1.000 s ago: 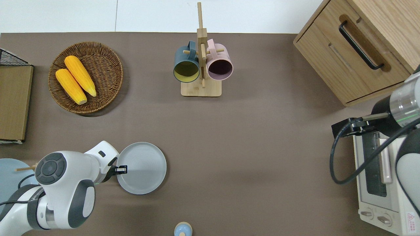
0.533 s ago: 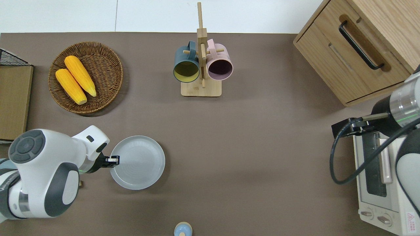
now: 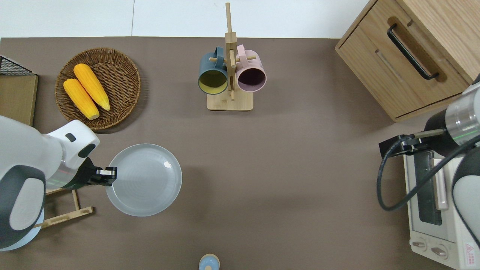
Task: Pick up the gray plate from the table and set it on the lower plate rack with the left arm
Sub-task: 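Lift the gray plate and carry it toward the wooden rack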
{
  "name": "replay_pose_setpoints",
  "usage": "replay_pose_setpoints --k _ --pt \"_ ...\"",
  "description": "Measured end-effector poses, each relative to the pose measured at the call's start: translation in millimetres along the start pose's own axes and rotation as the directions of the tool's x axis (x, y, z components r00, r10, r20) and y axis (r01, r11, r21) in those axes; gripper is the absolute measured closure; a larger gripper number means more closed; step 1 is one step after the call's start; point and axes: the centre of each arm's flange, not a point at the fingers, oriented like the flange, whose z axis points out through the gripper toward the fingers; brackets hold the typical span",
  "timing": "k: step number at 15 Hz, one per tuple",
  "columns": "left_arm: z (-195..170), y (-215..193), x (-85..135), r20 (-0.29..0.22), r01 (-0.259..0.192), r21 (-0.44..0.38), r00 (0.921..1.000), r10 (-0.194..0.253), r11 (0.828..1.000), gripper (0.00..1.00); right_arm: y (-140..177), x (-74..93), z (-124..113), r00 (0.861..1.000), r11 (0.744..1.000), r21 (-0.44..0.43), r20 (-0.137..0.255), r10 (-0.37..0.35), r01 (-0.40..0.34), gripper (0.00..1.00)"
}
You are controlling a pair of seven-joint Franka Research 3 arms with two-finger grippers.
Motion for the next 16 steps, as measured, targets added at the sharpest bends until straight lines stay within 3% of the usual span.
replay_pose_setpoints --k 5,9,13,16 --pt "-12 -4 -1 0.006 0.001 0.032 1.0000 -0.002 0.999 0.96 0 0.0 0 1.000 1.000 0.000 0.000 0.000 0.000 0.01" --pt "-9 -16 -2 0.028 -0.007 0.153 0.9996 0.003 0.988 0.96 0 0.0 0 1.000 1.000 0.000 0.000 0.000 0.000 0.01" --pt "-10 -29 -3 0.043 0.021 0.343 0.9984 -0.038 0.939 0.96 0 0.0 0 1.000 1.000 0.000 0.000 0.000 0.000 0.01" --pt "-8 -39 -4 0.066 0.016 0.496 0.9963 -0.056 0.868 0.96 0 0.0 0 1.000 1.000 0.000 0.000 0.000 0.000 0.01"
